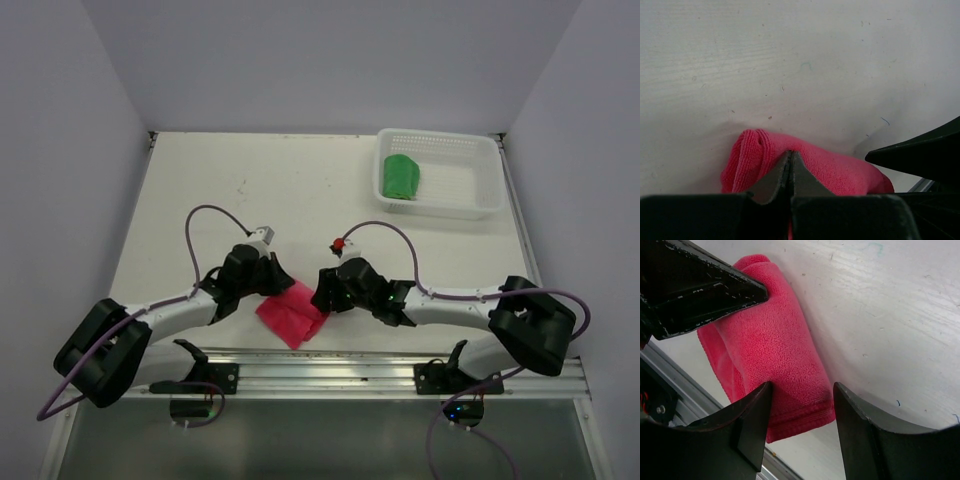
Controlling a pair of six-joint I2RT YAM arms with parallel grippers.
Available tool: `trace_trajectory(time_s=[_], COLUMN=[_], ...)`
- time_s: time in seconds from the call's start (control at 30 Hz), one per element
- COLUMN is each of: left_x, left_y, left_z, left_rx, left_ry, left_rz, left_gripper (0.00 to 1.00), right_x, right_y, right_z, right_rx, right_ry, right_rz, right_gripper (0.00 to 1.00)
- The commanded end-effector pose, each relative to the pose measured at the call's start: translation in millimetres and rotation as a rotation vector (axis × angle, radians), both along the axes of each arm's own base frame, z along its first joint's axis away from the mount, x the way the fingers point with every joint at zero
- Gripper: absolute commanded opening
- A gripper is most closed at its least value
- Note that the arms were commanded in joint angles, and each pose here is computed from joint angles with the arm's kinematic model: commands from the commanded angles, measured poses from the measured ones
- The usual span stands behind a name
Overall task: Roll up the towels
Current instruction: Roll the towel
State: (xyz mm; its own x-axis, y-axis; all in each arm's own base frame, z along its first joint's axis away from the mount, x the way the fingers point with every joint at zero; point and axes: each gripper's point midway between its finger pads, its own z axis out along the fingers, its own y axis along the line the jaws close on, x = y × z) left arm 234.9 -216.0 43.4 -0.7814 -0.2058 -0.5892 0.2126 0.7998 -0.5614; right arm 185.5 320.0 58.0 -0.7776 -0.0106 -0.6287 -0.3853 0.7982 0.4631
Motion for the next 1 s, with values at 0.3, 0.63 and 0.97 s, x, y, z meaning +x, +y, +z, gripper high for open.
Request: trace_trajectory(time_s=[0.3, 0.63, 0.97], left_x=[-16, 5, 48], left_y=[18, 6, -21], left_z=[-26, -7, 54], left_rx=[0.058, 0.069, 0.03], left_ry=[0.064, 0.024, -0.081], left_rz=[0.055, 0.034, 0.0], left_gripper=[0.0, 0.0, 0.0], right_x=[-27, -21, 14], right_y=[12, 2, -46], right_z=[-24, -18, 21], right_rx=[0.04, -0.076, -0.499], right_ry=[0.097, -0.019, -0.433], right_rz=[0.11, 0.12, -0.056], right_gripper=[0.45, 0.0, 0.0])
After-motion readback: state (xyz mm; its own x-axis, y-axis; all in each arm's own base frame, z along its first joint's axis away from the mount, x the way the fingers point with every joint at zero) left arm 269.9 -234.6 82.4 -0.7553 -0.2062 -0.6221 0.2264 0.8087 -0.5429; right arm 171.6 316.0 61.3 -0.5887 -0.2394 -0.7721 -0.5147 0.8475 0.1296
